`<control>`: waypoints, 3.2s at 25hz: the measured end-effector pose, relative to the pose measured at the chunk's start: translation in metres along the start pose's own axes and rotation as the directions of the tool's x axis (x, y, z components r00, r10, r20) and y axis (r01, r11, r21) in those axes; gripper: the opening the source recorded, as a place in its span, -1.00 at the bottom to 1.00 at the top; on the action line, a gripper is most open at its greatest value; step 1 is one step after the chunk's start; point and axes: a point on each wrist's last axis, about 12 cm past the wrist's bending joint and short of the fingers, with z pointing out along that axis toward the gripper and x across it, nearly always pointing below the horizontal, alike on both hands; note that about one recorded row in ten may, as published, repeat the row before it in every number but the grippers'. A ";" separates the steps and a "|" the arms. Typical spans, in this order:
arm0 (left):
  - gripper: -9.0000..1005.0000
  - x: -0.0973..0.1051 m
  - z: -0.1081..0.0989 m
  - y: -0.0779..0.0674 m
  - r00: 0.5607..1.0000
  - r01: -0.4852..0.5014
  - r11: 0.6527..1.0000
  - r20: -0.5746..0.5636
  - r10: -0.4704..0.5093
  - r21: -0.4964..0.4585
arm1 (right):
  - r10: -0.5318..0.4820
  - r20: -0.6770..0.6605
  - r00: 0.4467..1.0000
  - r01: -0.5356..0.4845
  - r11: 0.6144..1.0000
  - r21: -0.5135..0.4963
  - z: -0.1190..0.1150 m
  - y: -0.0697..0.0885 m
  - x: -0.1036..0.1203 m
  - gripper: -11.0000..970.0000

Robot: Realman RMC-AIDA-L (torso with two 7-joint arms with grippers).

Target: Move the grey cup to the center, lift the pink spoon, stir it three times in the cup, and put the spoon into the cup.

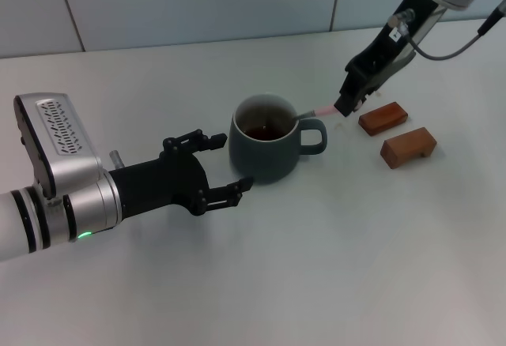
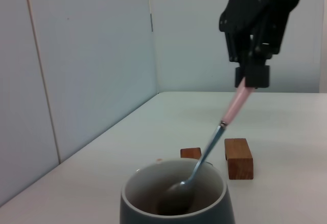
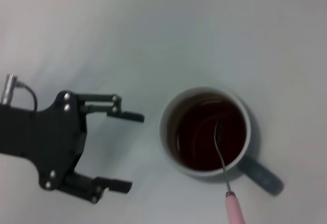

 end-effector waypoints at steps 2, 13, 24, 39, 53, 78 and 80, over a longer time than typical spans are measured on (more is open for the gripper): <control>0.61 0.000 0.000 0.000 1.000 0.000 1.000 0.000 0.000 0.000 | -0.008 -0.009 1.000 0.008 1.000 -0.021 0.002 0.005 0.000 -0.74; 0.61 0.000 0.000 0.000 1.000 -0.001 1.000 0.000 0.001 0.003 | -0.028 0.055 0.998 0.026 0.999 0.033 0.000 0.002 -0.011 -0.74; 0.61 0.000 0.000 -0.001 1.000 -0.001 1.000 -0.001 0.001 0.004 | -0.040 0.030 0.999 0.041 0.998 -0.042 0.003 0.011 -0.007 -0.74; 0.61 -0.001 0.000 -0.001 1.000 0.007 1.000 0.010 -0.008 0.002 | -0.086 0.176 0.981 0.077 0.996 0.054 -0.003 0.006 0.000 -0.66; 0.61 0.004 -0.007 0.000 0.999 0.040 0.999 0.015 -0.039 -0.031 | -0.264 0.630 0.730 0.251 0.962 0.111 -0.009 -0.004 0.117 0.27; 0.61 0.004 -0.007 -0.001 0.994 0.107 0.993 0.033 -0.105 -0.044 | -0.178 0.763 0.621 0.210 0.976 0.056 0.081 -0.053 0.233 0.74; 0.61 0.004 -0.007 -0.001 0.994 0.108 0.993 0.033 -0.107 -0.044 | -0.179 0.764 0.620 0.213 0.975 0.056 0.081 -0.053 0.232 0.74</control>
